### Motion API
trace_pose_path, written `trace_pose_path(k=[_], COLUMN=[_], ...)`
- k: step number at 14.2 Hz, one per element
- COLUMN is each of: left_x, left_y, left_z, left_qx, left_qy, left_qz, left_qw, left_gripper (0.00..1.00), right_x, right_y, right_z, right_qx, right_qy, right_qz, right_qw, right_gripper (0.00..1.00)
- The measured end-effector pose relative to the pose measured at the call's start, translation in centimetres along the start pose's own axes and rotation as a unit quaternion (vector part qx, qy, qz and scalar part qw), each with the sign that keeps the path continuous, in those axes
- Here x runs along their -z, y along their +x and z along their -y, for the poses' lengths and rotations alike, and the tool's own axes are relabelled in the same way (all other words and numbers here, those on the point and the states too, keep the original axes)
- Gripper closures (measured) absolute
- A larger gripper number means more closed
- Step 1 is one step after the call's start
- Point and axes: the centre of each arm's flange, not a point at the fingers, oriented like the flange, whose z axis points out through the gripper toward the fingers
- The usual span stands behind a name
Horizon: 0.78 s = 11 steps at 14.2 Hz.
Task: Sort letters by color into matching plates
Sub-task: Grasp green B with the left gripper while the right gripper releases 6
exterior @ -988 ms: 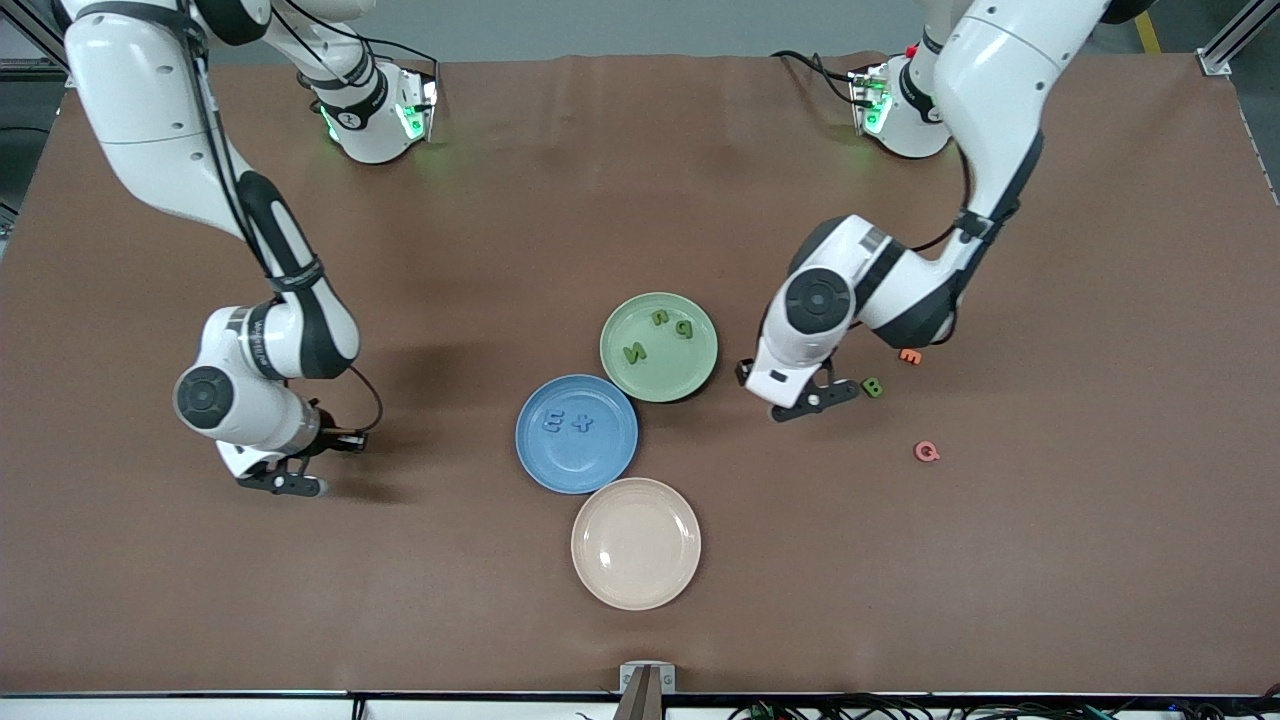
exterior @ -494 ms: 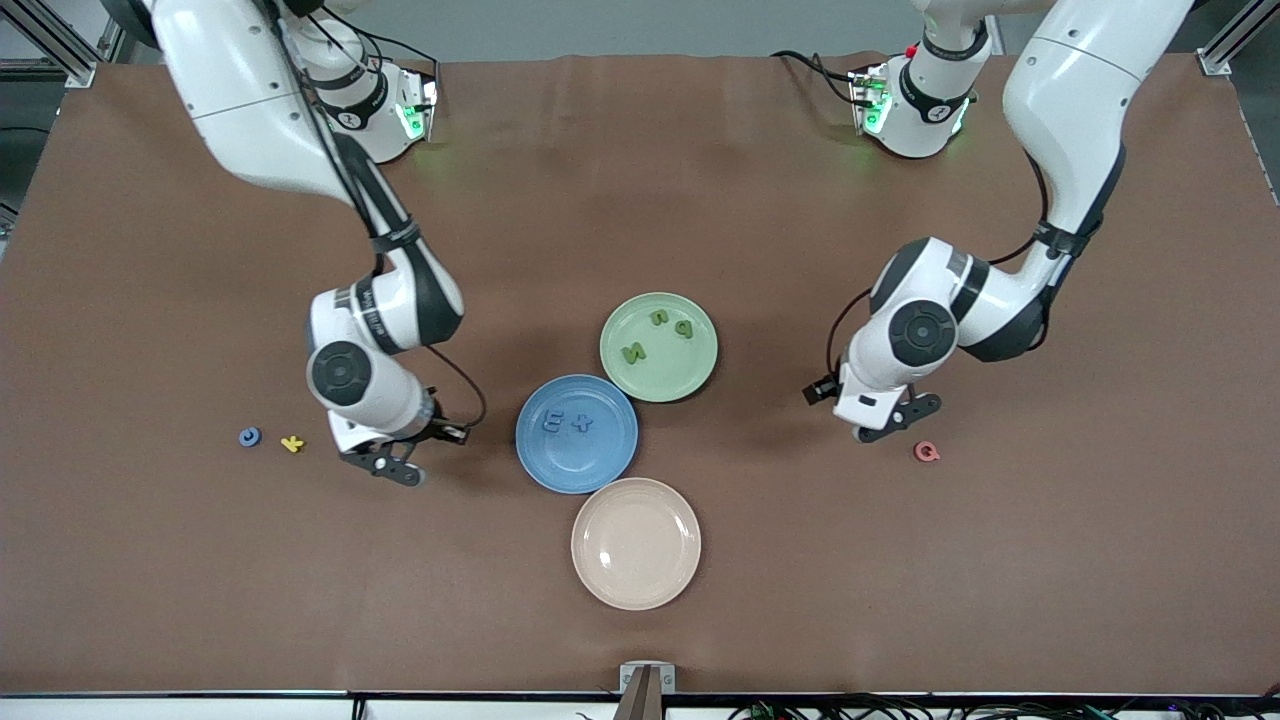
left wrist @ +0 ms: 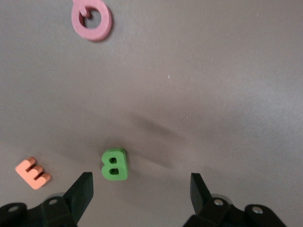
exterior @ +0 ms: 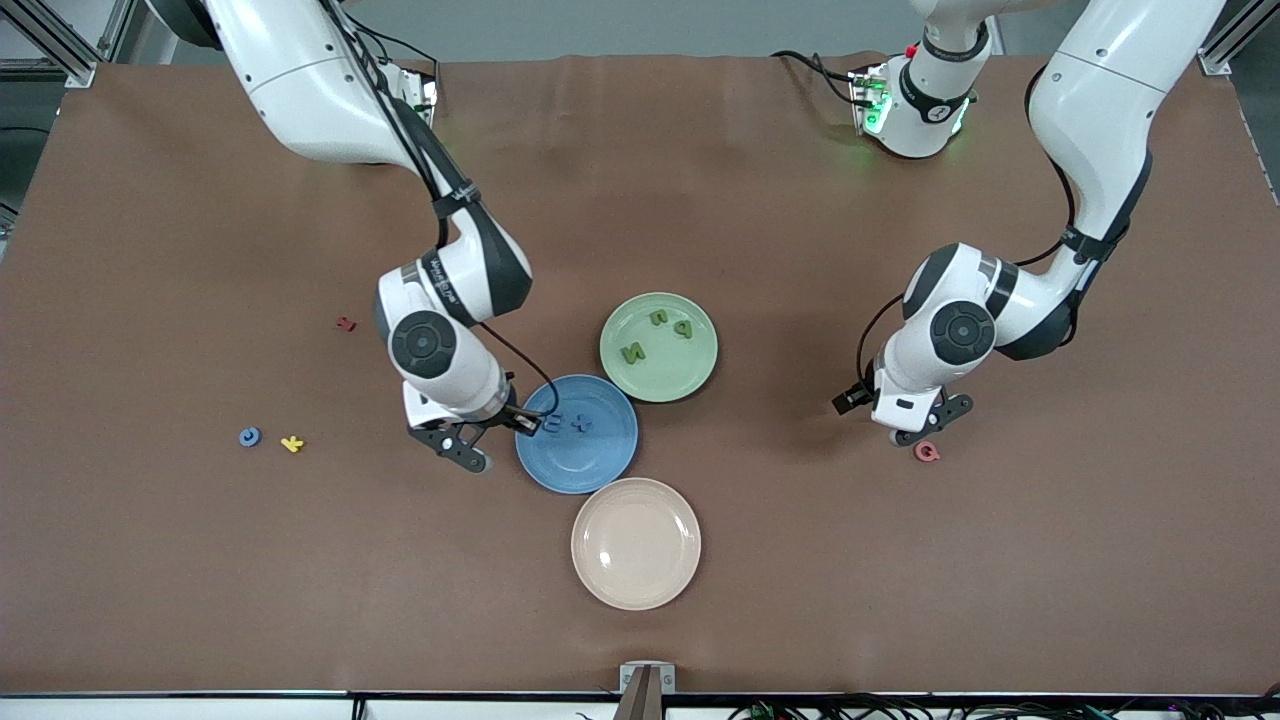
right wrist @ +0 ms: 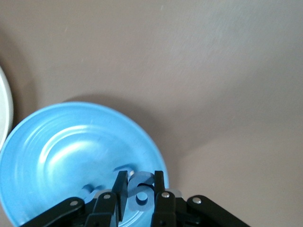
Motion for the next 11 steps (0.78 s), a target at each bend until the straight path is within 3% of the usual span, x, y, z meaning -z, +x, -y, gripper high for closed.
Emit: trace_pose_path(k=[10,11], left_x=[-1.5,-1.6], left_y=[0.6,0.5], left_z=[2.2,2.3], left_qx=[0.013,0.013], left_qy=[0.002,0.002], left_qz=[-0.014,-0.013], left_qw=[1.000,1.000], left_gripper=[0.11,0.16], right_x=[-3.4,-3.4], right_y=[-7.0,-7.1], right_z=[5.1,5.1], right_qx=[-0.053,-0.056], right_qy=[-0.005,-0.005], right_qz=[0.002,0.002], right_qw=[0.999,0.998], right_gripper=[0.74,0.74])
